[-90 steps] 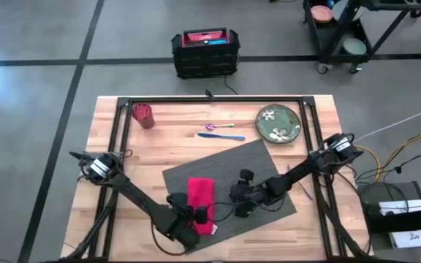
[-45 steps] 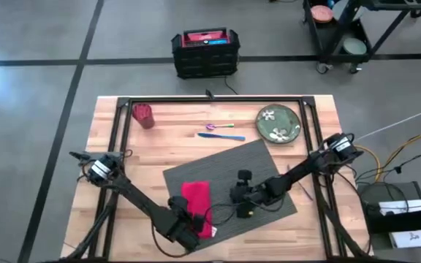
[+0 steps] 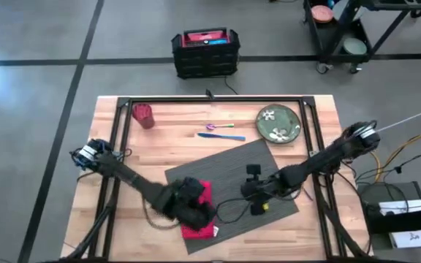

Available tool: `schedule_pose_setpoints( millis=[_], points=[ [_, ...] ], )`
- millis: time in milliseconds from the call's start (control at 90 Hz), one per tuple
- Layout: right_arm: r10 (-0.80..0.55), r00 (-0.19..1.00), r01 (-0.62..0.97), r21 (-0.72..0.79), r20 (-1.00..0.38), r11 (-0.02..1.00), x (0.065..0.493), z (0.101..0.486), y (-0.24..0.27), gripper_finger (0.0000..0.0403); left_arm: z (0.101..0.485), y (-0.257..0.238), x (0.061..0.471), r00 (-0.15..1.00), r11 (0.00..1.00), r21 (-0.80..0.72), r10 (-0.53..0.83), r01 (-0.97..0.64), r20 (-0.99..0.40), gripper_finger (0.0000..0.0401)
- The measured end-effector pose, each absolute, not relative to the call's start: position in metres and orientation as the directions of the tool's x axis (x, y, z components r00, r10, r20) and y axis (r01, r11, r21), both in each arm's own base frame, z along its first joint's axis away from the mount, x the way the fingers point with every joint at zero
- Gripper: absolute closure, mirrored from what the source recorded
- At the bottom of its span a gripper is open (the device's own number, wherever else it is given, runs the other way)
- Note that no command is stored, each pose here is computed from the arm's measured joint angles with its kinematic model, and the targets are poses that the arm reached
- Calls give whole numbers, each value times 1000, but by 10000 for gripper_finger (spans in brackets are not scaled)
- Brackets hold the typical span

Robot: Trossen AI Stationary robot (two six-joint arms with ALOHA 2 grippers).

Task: Set table place
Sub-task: Put the red napkin on the left side of the gray table mat

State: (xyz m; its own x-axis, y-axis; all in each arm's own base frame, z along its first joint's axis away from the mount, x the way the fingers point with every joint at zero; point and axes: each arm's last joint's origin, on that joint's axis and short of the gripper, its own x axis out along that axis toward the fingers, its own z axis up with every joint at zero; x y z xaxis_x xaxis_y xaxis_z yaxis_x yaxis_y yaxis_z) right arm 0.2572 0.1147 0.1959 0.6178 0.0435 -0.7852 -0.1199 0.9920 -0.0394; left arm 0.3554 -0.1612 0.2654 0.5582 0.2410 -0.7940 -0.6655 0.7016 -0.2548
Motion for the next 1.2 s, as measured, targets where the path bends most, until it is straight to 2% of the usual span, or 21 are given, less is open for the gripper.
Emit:
schedule_pose_setpoints(
  millis=[67,200,356,500,711,878,1022,1200],
  points=[
    [83,598,-140,-2,-797,990,243,191,110,368,255,-142,376,561,749,-240,205,-618,-802,182],
    [65,561,-98,12,-825,995,219,158,98,381,229,-108,403,509,823,-172,159,-542,-846,196],
    [81,595,-49,64,-800,997,209,124,93,396,202,-87,413,417,881,-101,116,-462,-901,213],
    [35,607,12,54,-794,998,211,116,93,402,190,-86,413,365,927,-33,115,-374,-924,228],
    [30,629,27,61,-777,998,215,114,94,402,177,-82,401,258,934,47,146,-355,-955,245],
    [34,633,27,66,-773,997,216,113,95,402,161,-80,393,220,941,70,149,-332,-964,255],
    [34,632,28,67,-774,997,216,113,95,402,161,-80,392,220,940,68,148,-333,-964,262],
    [35,630,28,68,-776,997,216,113,95,402,162,-78,381,121,929,119,170,-351,-978,268]
  ],
)
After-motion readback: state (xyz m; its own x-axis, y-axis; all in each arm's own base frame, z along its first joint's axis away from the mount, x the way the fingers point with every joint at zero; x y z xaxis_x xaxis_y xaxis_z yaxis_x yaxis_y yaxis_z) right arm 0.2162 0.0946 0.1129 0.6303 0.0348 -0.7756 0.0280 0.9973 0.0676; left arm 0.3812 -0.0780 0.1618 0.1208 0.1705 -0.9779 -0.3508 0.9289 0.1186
